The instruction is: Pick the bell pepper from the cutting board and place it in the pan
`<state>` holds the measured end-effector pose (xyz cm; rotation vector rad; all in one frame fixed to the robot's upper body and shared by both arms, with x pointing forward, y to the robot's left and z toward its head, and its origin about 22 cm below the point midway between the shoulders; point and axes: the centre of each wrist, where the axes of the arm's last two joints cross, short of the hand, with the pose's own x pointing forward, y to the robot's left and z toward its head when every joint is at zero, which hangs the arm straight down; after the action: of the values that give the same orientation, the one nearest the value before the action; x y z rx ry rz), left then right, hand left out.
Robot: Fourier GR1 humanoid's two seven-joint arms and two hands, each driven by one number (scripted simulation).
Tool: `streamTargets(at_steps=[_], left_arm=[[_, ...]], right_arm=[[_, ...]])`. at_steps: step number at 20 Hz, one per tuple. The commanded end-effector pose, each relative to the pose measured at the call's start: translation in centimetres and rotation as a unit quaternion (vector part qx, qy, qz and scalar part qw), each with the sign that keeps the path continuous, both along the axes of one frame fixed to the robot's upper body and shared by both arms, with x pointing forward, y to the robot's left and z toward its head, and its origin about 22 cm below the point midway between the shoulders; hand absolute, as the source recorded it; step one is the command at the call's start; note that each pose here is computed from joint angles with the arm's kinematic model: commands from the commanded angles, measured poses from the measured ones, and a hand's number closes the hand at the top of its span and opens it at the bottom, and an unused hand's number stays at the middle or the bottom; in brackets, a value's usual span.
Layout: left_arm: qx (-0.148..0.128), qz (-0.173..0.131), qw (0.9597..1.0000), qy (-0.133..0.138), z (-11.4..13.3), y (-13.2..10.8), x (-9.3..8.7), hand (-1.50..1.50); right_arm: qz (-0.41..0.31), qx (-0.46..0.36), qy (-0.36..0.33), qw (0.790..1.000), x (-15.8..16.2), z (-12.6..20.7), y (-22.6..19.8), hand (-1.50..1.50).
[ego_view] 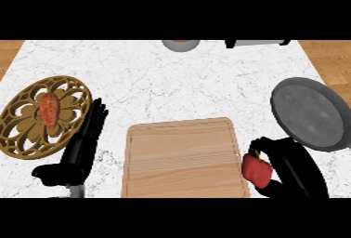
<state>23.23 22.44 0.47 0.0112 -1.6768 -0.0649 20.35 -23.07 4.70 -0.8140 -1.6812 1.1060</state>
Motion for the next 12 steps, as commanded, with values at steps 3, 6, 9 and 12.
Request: streamTargets(at_steps=[3, 6, 9, 12], left_arm=[[-0.002, -0.021, 0.9997, -0.009, -1.0, -0.6, 0.9, 0.0], [0.002, -0.031, 0.9995, -0.001, 1.0, -2.3, 0.8, 0.0], [0.001, -0.045, 0.9989, -0.011, 1.6, -2.7, 1.5, 0.0], [0.0, -0.034, 0.9994, -0.007, 0.4, -2.9, 1.8, 0.0]], right_arm=[[-0.08, 0.102, -0.024, 0.991, -5.7, 4.8, -3.0, 1.5], [-0.125, 0.139, -0.018, 0.982, -5.7, 5.9, -5.2, 1.5], [-0.163, 0.185, -0.019, 0.969, -4.6, 4.1, -7.2, 1.5], [-0.191, 0.205, -0.033, 0.959, -1.9, 2.8, -10.2, 1.5]])
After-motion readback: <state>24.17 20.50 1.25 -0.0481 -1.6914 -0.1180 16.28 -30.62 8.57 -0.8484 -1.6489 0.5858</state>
